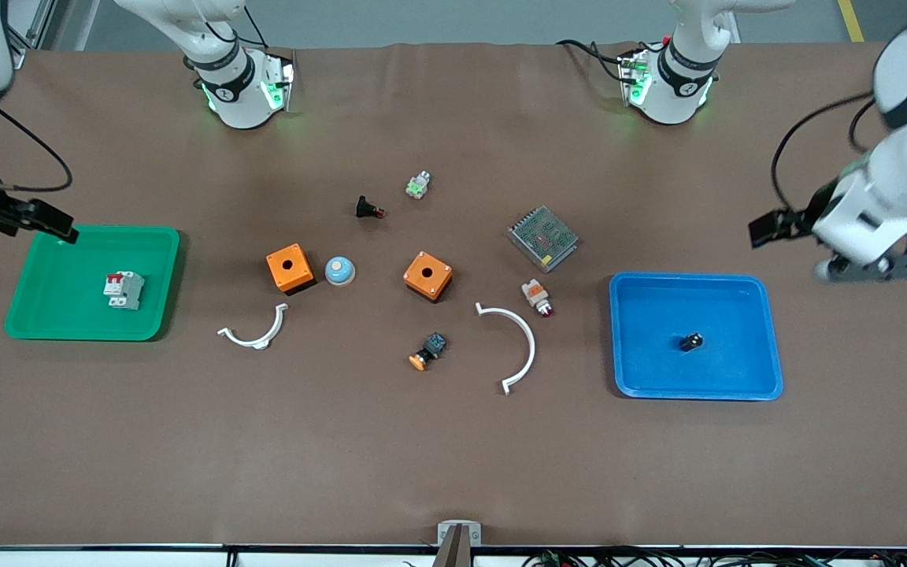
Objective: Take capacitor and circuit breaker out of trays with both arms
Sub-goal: 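Reach the right gripper to the breaker while the left gripper reaches the capacitor, then lower and close the right gripper on the breaker while the left grasps the capacitor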
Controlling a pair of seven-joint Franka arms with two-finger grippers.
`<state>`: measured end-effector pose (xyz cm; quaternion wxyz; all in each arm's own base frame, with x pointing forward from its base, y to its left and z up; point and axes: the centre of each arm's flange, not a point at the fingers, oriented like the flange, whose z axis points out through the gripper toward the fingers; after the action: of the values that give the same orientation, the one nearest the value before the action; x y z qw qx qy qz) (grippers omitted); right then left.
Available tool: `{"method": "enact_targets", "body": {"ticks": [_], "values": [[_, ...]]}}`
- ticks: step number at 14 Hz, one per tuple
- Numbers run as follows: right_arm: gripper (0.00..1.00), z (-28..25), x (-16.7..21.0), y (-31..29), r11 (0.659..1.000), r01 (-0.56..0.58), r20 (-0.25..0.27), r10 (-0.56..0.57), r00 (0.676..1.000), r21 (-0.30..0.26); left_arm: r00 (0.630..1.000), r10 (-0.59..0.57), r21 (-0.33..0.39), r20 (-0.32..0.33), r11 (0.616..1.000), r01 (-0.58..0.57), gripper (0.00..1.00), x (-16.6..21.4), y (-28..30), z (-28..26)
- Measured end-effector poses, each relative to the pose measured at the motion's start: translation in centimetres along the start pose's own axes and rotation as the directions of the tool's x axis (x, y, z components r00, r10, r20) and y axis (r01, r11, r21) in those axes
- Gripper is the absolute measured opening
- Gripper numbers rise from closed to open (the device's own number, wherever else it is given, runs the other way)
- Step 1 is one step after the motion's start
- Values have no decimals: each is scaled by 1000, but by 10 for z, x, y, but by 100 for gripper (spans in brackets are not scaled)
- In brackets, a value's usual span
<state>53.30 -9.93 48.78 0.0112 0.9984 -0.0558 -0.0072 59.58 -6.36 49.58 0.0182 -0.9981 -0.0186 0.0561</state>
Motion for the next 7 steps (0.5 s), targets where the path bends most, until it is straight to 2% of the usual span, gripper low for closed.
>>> {"method": "enact_targets", "body": {"ticks": [5,7], "values": [[100,145,5,77,998,69,28,-70,997,11,998,4,-19,-65,1000,-6,97,33,8,138],[100,197,6,98,996,89,49,-90,995,21,996,-10,-28,-85,1000,7,82,38,0,182]]}}
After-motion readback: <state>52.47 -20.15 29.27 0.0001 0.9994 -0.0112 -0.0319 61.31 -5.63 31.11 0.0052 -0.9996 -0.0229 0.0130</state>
